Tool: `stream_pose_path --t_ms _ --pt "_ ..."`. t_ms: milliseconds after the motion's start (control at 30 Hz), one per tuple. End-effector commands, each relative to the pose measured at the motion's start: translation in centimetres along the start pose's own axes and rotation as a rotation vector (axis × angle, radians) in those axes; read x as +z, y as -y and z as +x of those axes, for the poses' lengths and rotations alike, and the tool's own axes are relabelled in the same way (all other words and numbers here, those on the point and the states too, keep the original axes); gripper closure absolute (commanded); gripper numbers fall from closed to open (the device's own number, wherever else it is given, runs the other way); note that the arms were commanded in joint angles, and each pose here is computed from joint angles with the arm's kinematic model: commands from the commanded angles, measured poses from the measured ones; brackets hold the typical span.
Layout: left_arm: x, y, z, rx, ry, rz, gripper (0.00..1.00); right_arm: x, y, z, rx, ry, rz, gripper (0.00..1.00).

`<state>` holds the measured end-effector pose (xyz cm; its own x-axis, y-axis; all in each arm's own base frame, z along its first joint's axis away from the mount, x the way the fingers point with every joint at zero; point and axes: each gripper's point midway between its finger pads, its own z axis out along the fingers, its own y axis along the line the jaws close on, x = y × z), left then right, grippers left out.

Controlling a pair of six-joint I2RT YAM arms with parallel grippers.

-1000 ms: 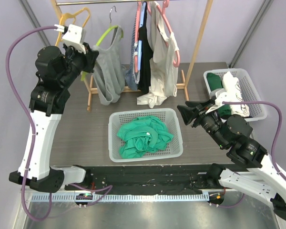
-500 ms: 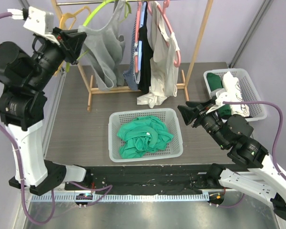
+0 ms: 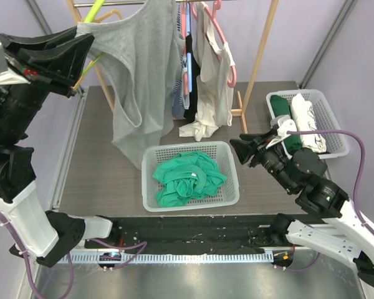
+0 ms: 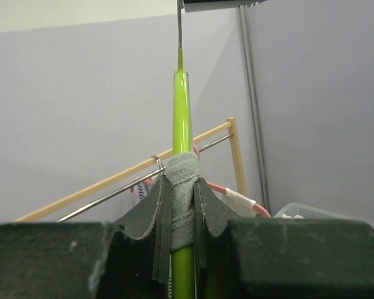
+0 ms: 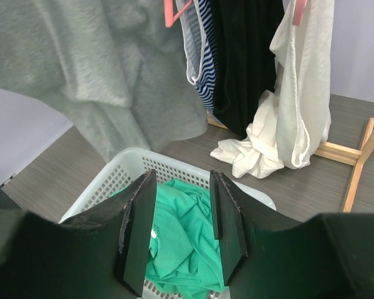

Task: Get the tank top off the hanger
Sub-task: Pick up the hanger from the clothesline.

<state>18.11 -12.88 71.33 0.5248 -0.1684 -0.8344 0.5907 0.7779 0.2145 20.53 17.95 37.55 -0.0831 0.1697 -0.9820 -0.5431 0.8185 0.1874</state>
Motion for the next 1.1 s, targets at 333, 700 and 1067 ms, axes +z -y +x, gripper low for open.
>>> stream_pose_path --t_ms 333,700,1067 --pt "-3.7 6.2 -12.6 0.008 0.372 0.256 1.0 2.0 -9.2 4.3 0.028 -0.161 -0.479 0.45" --pt "-4.4 7.8 -12.4 -0.068 0.343 0.338 1.0 6.1 -7.6 5.1 -0.002 -0.064 -0.352 0.22" --pt "-2.6 4.8 6.1 -0.219 -0.127 0.205 1.0 4.5 -6.5 7.7 0.077 -0.08 -0.319 0.28"
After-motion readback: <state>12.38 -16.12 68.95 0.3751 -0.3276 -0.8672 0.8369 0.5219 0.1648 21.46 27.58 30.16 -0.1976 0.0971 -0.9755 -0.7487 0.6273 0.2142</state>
